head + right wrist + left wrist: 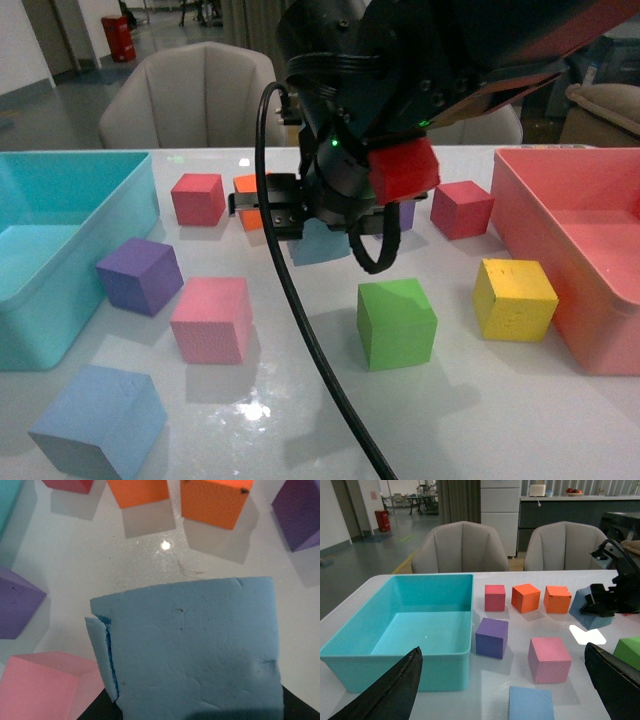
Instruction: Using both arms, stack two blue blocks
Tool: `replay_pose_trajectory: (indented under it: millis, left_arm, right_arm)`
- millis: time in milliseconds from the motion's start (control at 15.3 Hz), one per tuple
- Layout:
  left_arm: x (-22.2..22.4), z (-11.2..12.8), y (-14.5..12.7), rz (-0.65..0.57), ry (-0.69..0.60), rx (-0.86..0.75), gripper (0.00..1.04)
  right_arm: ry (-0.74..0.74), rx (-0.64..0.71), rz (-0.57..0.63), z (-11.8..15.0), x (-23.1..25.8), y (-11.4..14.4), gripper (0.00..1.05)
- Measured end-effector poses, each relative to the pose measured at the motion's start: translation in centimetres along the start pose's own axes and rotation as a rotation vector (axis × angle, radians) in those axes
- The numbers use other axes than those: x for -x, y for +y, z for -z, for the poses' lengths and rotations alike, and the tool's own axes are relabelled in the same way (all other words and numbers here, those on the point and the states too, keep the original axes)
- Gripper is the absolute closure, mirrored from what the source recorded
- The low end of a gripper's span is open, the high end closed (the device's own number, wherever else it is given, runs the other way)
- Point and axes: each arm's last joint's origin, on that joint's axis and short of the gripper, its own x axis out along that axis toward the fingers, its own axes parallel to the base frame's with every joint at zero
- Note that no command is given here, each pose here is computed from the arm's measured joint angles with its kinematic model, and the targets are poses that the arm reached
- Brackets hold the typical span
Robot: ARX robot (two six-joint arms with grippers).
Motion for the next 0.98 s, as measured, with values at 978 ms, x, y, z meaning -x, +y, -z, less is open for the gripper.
replay_pose_trajectory:
  millis: [978]
  left_arm:
    - [0.0, 0.0, 0.0, 0.000, 0.000, 0.000, 0.07]
  right_arm:
    - [0.126, -0.147, 0.053, 0.1, -7.1, 1.1, 0.61]
